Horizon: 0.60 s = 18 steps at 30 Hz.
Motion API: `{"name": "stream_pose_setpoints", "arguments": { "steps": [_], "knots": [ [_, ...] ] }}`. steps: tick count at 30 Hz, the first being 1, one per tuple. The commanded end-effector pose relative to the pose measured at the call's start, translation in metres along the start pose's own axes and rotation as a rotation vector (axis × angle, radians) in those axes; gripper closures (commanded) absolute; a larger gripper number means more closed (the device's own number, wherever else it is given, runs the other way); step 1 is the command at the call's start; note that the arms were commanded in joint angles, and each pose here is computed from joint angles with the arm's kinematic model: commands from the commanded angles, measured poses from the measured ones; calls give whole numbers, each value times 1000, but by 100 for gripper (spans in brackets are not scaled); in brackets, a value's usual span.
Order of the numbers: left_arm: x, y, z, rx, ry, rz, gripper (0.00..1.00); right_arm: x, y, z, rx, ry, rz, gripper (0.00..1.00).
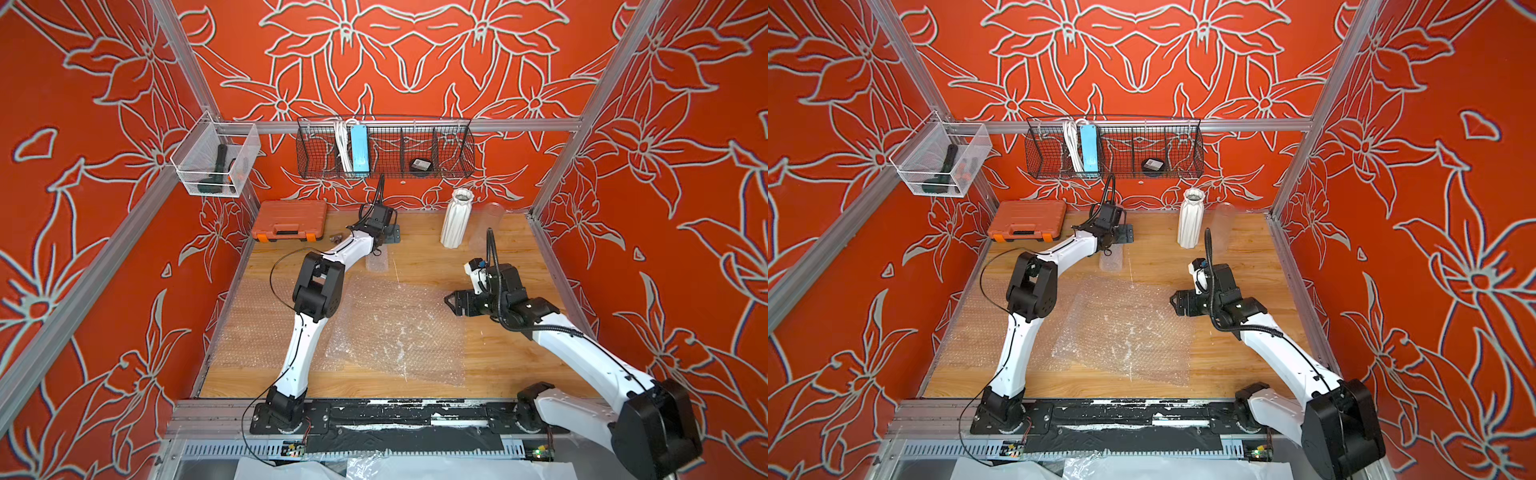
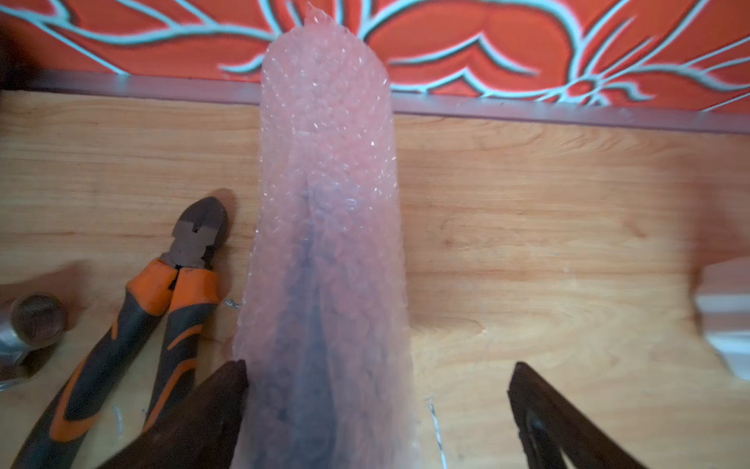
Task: Unwrap the vase from the bubble wrap
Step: Pick up the bubble wrap from the center of the board.
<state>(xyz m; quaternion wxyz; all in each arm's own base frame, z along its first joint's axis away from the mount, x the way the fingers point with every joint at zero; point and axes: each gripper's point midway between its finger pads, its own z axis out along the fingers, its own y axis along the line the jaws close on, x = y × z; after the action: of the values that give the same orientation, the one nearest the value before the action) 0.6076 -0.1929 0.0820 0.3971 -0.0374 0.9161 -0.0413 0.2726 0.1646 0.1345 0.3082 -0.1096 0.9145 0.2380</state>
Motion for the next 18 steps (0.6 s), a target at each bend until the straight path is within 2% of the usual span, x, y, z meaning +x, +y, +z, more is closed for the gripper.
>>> {"name": "stream_pose_setpoints", "arguments": {
  "steps": [1, 6, 12, 18],
  "knots": [
    [4, 15, 7, -53, 34, 9, 2, 8, 4, -1, -18, 11, 13, 11],
    [2, 19, 8, -66, 18, 15, 2, 11, 2, 0, -14, 13, 16, 11],
    [17, 19, 24, -69, 68, 33, 3, 10, 4, 2, -25, 14, 20, 11],
    [29, 15, 36, -42, 107, 47, 8, 11, 3, 2, -21, 17, 21, 11]
  ]
}}
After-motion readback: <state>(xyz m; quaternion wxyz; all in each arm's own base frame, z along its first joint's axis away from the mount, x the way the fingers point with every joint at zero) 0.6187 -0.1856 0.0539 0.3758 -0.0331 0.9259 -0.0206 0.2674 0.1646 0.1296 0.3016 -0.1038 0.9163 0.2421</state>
